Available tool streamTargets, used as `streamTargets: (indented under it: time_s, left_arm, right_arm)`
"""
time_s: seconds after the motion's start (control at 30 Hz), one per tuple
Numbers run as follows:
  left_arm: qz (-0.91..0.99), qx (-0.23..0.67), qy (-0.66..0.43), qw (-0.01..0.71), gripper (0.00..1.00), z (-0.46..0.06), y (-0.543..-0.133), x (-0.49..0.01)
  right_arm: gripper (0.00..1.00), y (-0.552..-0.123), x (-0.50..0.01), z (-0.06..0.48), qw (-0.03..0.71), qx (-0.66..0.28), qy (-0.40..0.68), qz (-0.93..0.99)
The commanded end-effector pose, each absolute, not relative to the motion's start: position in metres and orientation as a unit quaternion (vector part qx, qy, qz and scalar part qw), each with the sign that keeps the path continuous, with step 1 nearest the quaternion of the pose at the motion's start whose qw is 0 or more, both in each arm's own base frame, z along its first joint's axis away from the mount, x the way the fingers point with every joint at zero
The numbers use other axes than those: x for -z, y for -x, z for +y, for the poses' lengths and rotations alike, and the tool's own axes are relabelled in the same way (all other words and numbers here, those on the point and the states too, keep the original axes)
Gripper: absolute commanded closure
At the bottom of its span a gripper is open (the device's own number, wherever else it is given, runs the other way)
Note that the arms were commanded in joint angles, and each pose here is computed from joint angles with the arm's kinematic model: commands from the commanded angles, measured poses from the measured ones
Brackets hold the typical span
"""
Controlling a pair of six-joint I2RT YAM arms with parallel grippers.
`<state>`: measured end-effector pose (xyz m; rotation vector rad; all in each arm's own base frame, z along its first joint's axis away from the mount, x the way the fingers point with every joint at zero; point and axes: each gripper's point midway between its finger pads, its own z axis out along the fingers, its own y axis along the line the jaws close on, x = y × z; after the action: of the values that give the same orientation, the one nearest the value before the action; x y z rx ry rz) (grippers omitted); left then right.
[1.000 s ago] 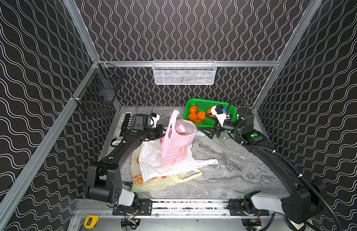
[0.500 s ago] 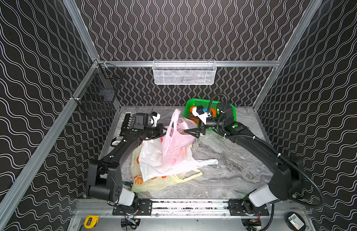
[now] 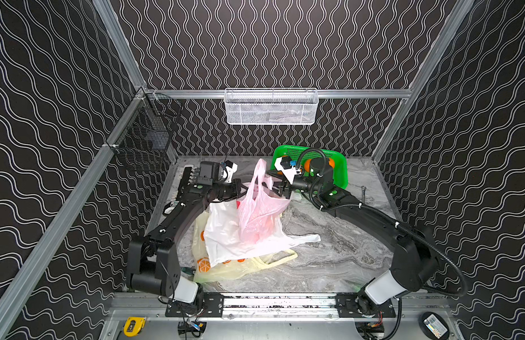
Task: Place the oranges into plastic bags & tie knots
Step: Adjust the plastic bag at the center of the board, then tie the plastic bag at the center of the board.
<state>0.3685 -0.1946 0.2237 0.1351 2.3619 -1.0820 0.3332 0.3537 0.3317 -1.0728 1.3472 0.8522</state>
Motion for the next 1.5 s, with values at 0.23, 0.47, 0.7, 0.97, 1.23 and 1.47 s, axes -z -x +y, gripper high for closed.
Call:
streamTargets:
  time_s: [0.23, 0.47, 0.7, 0.97, 1.23, 1.47]
  left_arm:
    - [0.848, 0.425, -0.194, 0.251, 1.0, -0.267, -0.358, -0.272]
    - [0.841, 0.428, -0.212, 0.255, 1.0, -0.289, -0.385, -0.269]
    - [0.859, 0.411, -0.147, 0.267, 0.61, -0.26, -0.412, -0.243]
    - [0.86, 0.315, -0.113, 0.385, 0.45, -0.175, -0.391, -0.317]
    - [0.83, 0.357, -0.206, 0.375, 0.51, -0.233, -0.279, -0.317]
    - [0.797, 0.414, -0.266, 0.35, 0.73, -0.271, -0.224, -0.311]
  right_arm:
    - [1.0, -0.278, -0.378, 0.298, 0.611, -0.308, 0.43, 0.589]
    - [1.0, -0.251, -0.391, 0.275, 0.611, -0.275, 0.4, 0.625]
    - [1.0, -0.276, -0.328, 0.27, 0.584, -0.253, 0.345, 0.69]
    - [1.0, -0.287, -0.332, 0.269, 0.586, -0.243, 0.321, 0.703]
    - [1.0, -0.307, -0.35, 0.268, 0.569, -0.273, 0.257, 0.731]
    - [1.0, -0.316, -0.345, 0.269, 0.54, -0.298, 0.238, 0.75]
